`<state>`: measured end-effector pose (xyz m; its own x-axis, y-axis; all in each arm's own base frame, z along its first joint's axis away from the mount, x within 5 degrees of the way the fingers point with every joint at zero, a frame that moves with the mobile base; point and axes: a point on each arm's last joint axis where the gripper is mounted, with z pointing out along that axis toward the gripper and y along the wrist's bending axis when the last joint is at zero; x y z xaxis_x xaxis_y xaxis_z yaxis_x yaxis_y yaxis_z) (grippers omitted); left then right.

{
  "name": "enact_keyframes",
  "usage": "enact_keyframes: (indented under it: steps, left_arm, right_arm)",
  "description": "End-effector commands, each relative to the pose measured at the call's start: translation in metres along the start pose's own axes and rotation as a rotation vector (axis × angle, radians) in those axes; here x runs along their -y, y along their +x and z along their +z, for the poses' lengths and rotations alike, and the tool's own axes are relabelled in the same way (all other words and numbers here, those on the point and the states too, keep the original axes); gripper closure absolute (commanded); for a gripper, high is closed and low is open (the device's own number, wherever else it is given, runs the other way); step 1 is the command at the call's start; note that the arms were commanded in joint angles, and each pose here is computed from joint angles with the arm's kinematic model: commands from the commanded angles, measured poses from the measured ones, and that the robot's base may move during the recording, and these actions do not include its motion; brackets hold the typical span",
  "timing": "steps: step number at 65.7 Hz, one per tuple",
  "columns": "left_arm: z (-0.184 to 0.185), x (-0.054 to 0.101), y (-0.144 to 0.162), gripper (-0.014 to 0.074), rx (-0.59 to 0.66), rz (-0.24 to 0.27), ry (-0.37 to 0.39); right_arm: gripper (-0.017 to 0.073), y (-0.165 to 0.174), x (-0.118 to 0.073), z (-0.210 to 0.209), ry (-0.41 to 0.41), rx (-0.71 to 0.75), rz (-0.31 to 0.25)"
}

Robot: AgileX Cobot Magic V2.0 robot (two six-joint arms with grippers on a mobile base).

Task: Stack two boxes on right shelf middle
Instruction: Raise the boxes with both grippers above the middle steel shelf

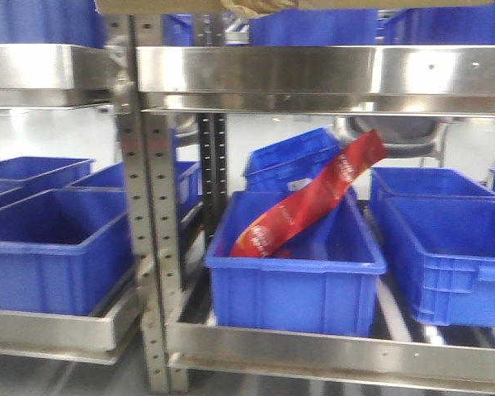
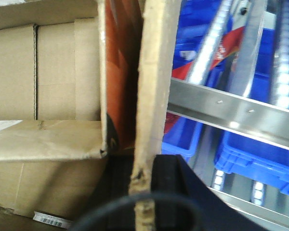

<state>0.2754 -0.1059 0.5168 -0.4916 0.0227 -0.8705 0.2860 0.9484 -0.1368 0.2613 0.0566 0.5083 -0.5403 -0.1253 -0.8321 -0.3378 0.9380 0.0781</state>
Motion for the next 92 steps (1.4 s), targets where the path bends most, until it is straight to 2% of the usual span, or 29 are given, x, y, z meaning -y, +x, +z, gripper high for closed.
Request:
enact_keyframes:
  steps: [1, 92]
  left_arm:
    - [-0.0107, -0.0015, -0.0081, 0.0705, 0.084, 0.019, -0.005]
    - [-0.0098, -0.0015, -0.0080, 0.0705, 0.082, 0.019, -0.005]
  right_arm:
    - [0.0711, -0.0058, 0.0040, -0.0071, 0.045, 0.062, -0.020]
    - [0.0711, -0.0058, 0.0040, -0.0071, 0.045, 0.062, -0.020]
